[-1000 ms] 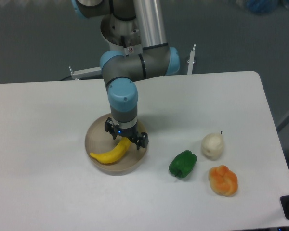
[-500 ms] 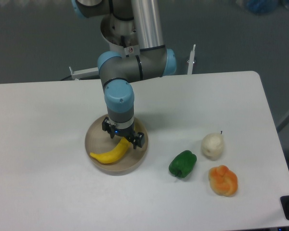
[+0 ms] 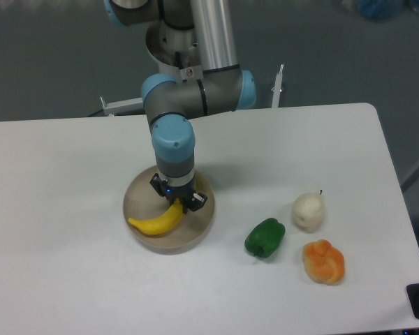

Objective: Pick up the banana from the plate
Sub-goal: 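Close the gripper on the banana's middle, then lift the banana off the plate and carry it toward the green pepper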

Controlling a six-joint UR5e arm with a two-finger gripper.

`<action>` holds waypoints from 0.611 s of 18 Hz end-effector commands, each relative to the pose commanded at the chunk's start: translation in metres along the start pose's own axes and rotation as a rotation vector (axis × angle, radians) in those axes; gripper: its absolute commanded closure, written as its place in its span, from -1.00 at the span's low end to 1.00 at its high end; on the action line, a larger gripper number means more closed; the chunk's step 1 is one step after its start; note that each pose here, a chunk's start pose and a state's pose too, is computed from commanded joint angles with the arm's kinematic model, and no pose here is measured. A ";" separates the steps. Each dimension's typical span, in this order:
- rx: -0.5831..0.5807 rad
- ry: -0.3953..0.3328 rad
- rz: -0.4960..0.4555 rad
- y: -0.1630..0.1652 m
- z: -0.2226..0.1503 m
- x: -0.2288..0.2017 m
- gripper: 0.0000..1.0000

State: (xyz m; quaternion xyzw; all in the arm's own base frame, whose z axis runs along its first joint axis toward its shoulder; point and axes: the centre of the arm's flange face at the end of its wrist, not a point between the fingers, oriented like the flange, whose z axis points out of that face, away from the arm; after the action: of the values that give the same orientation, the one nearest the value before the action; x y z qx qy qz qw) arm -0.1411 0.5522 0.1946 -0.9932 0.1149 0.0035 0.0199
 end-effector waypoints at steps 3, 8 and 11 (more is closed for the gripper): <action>0.015 -0.013 -0.003 -0.001 -0.010 -0.005 0.54; 0.076 -0.080 -0.041 0.007 -0.059 -0.053 0.53; 0.095 -0.126 0.023 0.026 -0.084 -0.084 0.53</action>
State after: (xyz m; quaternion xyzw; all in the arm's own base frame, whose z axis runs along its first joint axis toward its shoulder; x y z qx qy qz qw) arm -0.2289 0.5424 0.2783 -0.9875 0.1247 0.0606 0.0744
